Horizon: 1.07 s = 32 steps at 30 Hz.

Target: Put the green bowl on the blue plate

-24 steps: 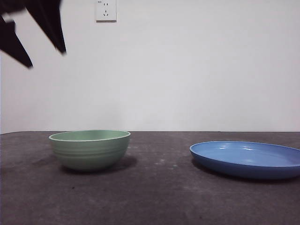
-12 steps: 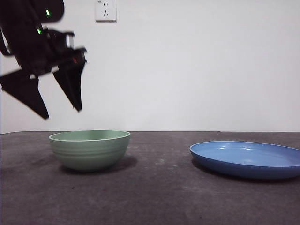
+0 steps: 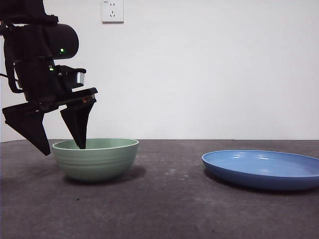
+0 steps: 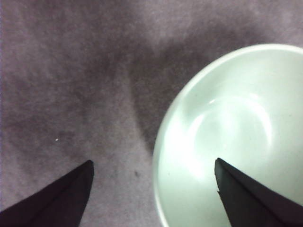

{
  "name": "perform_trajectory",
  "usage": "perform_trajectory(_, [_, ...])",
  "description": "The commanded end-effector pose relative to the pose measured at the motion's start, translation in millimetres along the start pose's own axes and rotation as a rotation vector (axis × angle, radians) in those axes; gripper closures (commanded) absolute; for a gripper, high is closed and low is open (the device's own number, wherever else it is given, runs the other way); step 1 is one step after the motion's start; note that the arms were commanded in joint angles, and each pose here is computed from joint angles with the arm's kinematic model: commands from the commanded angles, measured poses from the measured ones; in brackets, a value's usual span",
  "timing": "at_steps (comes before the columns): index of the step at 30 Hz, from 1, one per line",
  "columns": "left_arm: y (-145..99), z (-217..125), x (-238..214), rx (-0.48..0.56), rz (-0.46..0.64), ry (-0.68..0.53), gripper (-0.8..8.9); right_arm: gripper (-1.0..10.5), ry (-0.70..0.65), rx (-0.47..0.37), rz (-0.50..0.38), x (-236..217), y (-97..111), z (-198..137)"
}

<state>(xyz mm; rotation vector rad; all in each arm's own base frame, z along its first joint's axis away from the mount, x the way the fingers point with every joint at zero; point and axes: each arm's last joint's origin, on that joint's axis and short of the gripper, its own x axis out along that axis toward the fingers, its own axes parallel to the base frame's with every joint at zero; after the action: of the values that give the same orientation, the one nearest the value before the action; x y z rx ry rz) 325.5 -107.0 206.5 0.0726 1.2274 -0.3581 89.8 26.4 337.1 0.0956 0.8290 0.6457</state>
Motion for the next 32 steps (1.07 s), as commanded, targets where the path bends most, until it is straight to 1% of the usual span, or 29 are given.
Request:
perform_trajectory(1, [-2.2, 5.0, 5.2, 0.004, 0.002, -0.001, 4.22, 5.1, -0.021, -0.019, 0.003, -3.0, 1.9, 4.4])
perform_trajectory(4, [-1.7, 4.7, 8.4, -0.001, 0.003, 0.010, 5.02, 5.1, -0.022, -0.020, 0.002, -3.1, 1.9, 4.5])
perform_trajectory(6, [-1.5, 4.2, 9.8, -0.014, 0.003, 0.017, 5.24, 5.1, -0.022, -0.020, 0.002, -3.1, 1.9, 4.5])
perform_trajectory(10, [-1.5, 3.8, 10.0, -0.024, 0.004, 0.021, 6.83, 5.1, -0.022, -0.020, 0.002, -3.1, 1.9, 4.5])
perform_trajectory(15, [-1.5, 3.8, 10.0, -0.028, 0.004, 0.021, 7.89, 5.1, -0.022, -0.020, 0.002, -3.1, 1.9, 4.5])
perform_trajectory(16, [-1.5, 3.8, 10.0, -0.028, 0.004, 0.021, 8.01, 5.1, -0.022, -0.020, 0.002, -3.1, 1.9, 4.5])
perform_trajectory(21, [-1.7, 5.2, 9.3, -0.037, 0.003, 0.006, 7.99, 5.1, -0.022, -0.020, 0.002, -3.1, 1.9, 4.5])
perform_trajectory(25, [-3.7, 7.4, 0.3, -0.047, -0.007, -0.033, 7.99, 5.1, -0.022, -0.020, 0.002, -3.1, 1.9, 4.5])
perform_trajectory(29, [-12.3, 11.8, -17.0, -0.043, -0.027, -0.087, 7.99, 5.1, -0.024, -0.021, 0.002, -3.1, 1.9, 4.6])
perform_trajectory(32, [-24.6, 17.0, -33.4, -0.021, -0.090, -0.131, 7.99, 5.1, -0.025, -0.022, 0.002, -3.1, 1.9, 4.7])
